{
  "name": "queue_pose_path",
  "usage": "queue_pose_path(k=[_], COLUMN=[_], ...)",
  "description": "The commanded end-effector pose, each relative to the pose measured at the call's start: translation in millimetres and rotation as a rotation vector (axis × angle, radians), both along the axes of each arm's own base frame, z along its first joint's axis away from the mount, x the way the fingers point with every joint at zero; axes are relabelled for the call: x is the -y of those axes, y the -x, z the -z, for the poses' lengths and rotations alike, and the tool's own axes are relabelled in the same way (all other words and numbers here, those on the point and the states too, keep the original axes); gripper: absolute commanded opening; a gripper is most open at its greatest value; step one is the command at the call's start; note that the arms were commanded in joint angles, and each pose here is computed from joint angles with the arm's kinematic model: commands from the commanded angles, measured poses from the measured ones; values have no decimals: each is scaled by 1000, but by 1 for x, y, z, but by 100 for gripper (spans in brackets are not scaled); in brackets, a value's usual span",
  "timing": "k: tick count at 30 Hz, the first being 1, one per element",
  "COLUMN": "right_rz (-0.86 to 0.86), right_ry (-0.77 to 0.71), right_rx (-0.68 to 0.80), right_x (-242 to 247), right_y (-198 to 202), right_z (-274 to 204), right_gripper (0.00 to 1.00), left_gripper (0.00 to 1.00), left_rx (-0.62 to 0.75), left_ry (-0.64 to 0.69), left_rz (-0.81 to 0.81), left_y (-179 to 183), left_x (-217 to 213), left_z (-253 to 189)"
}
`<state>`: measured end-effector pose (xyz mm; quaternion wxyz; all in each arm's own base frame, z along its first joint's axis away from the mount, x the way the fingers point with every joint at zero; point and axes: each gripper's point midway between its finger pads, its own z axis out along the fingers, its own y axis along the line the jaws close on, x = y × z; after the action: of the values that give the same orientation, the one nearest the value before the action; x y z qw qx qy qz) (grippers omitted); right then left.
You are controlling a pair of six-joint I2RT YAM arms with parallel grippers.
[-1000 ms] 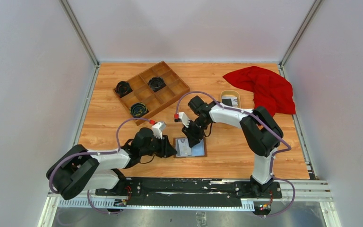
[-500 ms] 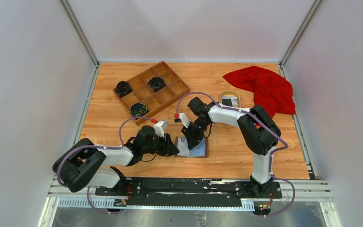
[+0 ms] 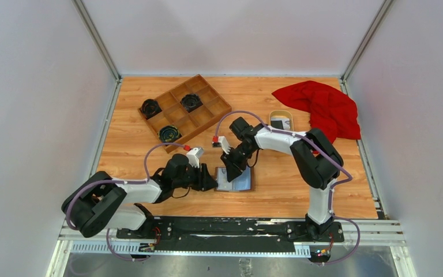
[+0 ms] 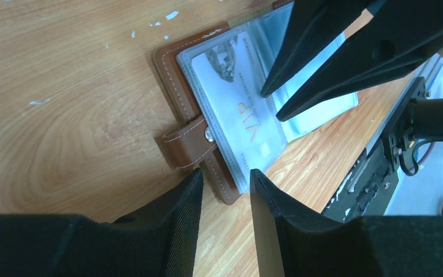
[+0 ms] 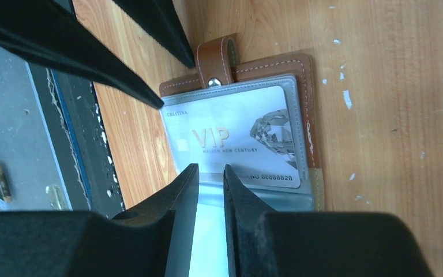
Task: Put the credit cards into the card holder
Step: Insert the credit card into the card holder, then pick up the credit card from the storage box.
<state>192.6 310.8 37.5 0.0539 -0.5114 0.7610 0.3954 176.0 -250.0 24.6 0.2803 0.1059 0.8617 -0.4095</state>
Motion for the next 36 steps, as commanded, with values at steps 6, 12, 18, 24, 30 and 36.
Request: queue_pose_path(k=[6, 12, 18, 24, 30, 36], right_rz=[-191, -213, -76, 201, 464, 704], right_ry=[-69, -63, -34, -56, -45, -2], right_rx=[158, 329, 518, 602, 522, 358], right_x=[23, 44, 85, 134, 164, 193], right_y=[1, -11, -45, -90, -130, -175], right_z=[-47, -77, -116, -156, -164, -135], right_gripper=[27, 28, 32, 38, 57, 61], left_gripper=[44, 47, 74, 100, 100, 100], left_rx=[69, 208, 384, 489, 528, 651], left_ry=[-11, 14, -32, -130, -254, -504], left_rz=[-62, -69, -37, -44, 44, -19], left_y=[-4, -15, -27, -42, -49, -80], left_x=[-21, -24, -29, -39, -42, -75], left_z=[-14, -56, -110, -166, -209, -241])
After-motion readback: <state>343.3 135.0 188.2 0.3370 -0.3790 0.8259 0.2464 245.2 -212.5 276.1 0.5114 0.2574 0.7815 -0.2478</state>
